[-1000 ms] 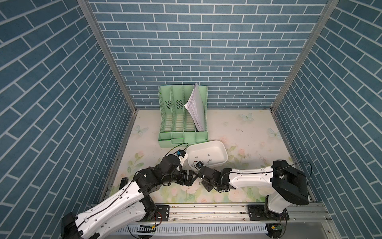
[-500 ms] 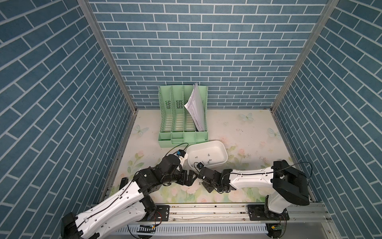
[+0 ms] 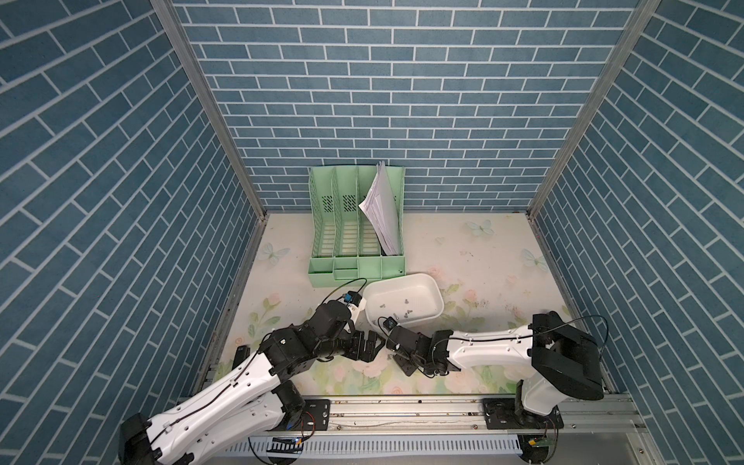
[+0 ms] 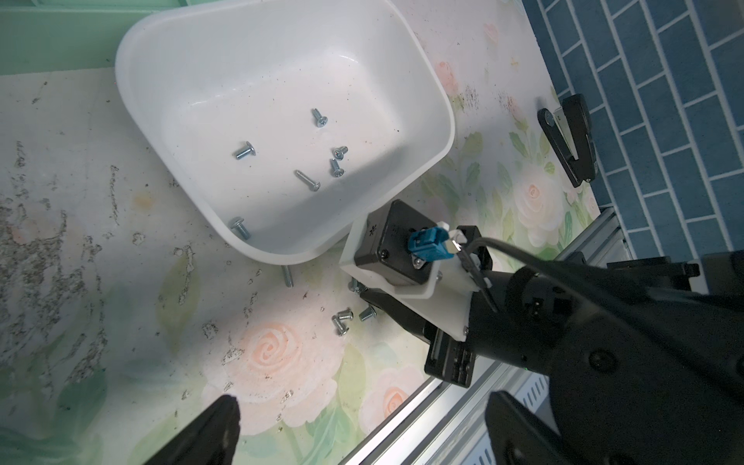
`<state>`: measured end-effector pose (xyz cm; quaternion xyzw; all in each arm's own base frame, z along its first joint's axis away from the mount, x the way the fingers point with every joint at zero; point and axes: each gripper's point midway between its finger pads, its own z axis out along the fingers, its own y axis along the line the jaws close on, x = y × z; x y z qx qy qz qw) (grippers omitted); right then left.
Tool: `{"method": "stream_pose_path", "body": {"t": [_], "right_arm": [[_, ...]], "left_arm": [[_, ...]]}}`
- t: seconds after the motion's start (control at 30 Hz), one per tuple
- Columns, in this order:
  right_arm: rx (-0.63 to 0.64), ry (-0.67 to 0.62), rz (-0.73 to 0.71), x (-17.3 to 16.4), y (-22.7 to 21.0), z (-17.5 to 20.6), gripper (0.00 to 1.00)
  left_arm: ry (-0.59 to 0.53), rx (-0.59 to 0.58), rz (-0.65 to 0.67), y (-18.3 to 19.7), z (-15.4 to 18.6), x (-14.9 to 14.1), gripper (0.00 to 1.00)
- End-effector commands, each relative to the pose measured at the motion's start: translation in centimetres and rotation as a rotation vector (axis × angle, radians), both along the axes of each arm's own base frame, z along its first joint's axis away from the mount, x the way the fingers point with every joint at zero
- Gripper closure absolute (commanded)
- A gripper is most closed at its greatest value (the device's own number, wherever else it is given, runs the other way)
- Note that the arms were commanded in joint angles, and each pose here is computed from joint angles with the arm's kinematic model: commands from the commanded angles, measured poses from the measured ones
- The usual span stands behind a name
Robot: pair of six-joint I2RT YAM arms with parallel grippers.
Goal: Put the screws on the desktop into the storage box
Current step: Pick up the screw from the center of the board, then place the screw in the storage box.
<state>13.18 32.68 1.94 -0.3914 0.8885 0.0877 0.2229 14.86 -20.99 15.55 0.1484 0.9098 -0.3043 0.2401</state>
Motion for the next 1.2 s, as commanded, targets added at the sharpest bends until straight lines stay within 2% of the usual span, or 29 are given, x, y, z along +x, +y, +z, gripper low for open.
{"method": "stream_pose_path", "body": {"t": [0.0,0.33,0.57,0.87,1.17], "right_arm": [[-0.057,0.010,-0.015,-0.5,-1.9,-0.6,0.84],[0.008,-0.027,-0.013,-0.2,-2.0,2.9,0.85],[0.060,-0.080,-0.038,1.2,-2.7,6.3,0.85],[0.127,-0.158,-0.099,5.8,-3.8,9.9,0.85],[0.185,-0.188,-0.117,10.6,-3.6,11.3,0.85]], "left_arm": [[-0.005,0.009,0.005,0.2,-0.4,0.1,0.00],[0.001,0.026,0.009,0.2,-0.7,0.3,0.00],[0.015,0.054,0.014,0.2,-1.4,0.5,0.00],[0.020,0.084,0.019,-0.1,-1.8,1.1,0.00],[0.031,0.095,0.024,-0.1,-2.4,1.2,0.00]]}}
